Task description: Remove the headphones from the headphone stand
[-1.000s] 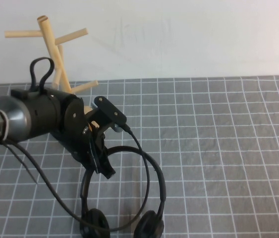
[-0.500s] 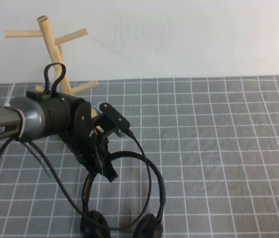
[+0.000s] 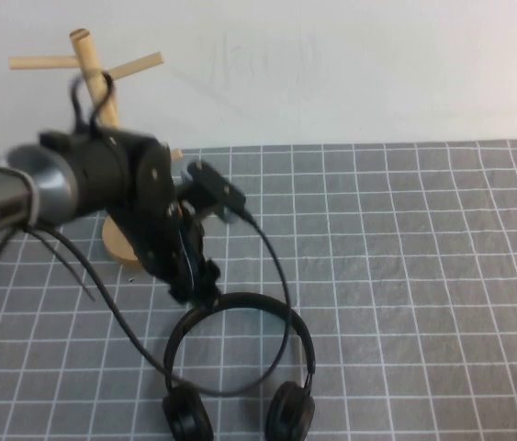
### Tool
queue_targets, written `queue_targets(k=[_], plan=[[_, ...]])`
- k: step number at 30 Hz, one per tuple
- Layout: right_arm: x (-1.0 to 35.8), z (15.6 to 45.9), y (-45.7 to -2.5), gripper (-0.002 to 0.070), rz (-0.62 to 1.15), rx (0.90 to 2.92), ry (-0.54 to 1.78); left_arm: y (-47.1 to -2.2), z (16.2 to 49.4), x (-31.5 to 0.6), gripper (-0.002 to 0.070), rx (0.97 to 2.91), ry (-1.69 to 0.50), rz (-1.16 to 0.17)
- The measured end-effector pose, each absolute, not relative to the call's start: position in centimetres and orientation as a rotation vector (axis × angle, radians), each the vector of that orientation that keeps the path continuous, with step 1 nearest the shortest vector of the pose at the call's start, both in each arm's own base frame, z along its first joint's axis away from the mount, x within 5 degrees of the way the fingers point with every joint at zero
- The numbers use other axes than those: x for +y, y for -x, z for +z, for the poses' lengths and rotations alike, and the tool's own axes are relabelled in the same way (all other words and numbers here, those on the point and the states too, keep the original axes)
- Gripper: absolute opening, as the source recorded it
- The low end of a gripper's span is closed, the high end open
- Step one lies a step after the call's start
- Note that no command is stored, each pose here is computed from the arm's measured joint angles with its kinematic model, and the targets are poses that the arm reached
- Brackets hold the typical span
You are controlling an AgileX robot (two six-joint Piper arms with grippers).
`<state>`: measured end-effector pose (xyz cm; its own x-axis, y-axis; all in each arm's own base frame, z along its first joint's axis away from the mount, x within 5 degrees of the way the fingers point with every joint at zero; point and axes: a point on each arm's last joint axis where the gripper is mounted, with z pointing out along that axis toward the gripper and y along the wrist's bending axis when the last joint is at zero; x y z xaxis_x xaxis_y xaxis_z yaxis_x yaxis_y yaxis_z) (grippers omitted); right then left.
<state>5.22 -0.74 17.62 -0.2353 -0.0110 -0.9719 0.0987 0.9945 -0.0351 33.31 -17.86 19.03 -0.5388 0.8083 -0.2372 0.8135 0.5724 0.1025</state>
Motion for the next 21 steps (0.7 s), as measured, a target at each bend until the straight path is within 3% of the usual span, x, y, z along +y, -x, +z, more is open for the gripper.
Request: queue_targets(k=[3, 7, 9, 15, 21], plan=[[-0.7, 17.6, -5.2, -0.0006, -0.102, 1.806, -0.064, -32.5, 22.4, -17.6, 0.0338, 2.54, -1.286, -0.057], [-0.7, 17.6, -5.2, -0.0006, -0.102, 1.806, -0.064, -30.0, 27.4, -16.3, 0.0108, 2.523, -1.267, -0.069], [-0.7, 17.6, -5.2, -0.0006, -0.102, 1.806, -0.064, -28.3, 29.8, -15.5, 0.0048, 2.505, -1.256, -0.086], [-0.7, 17.6, -5.2, -0.0006, -0.102, 1.806, -0.064, -21.4, 35.6, -12.1, 0.0001, 2.355, -1.04, -0.146], [-0.7, 17.6, -5.2, -0.0006, -0.102, 1.806, -0.064, -13.4, 36.0, -7.9, -0.0001, 2.157, -0.701, -0.289]])
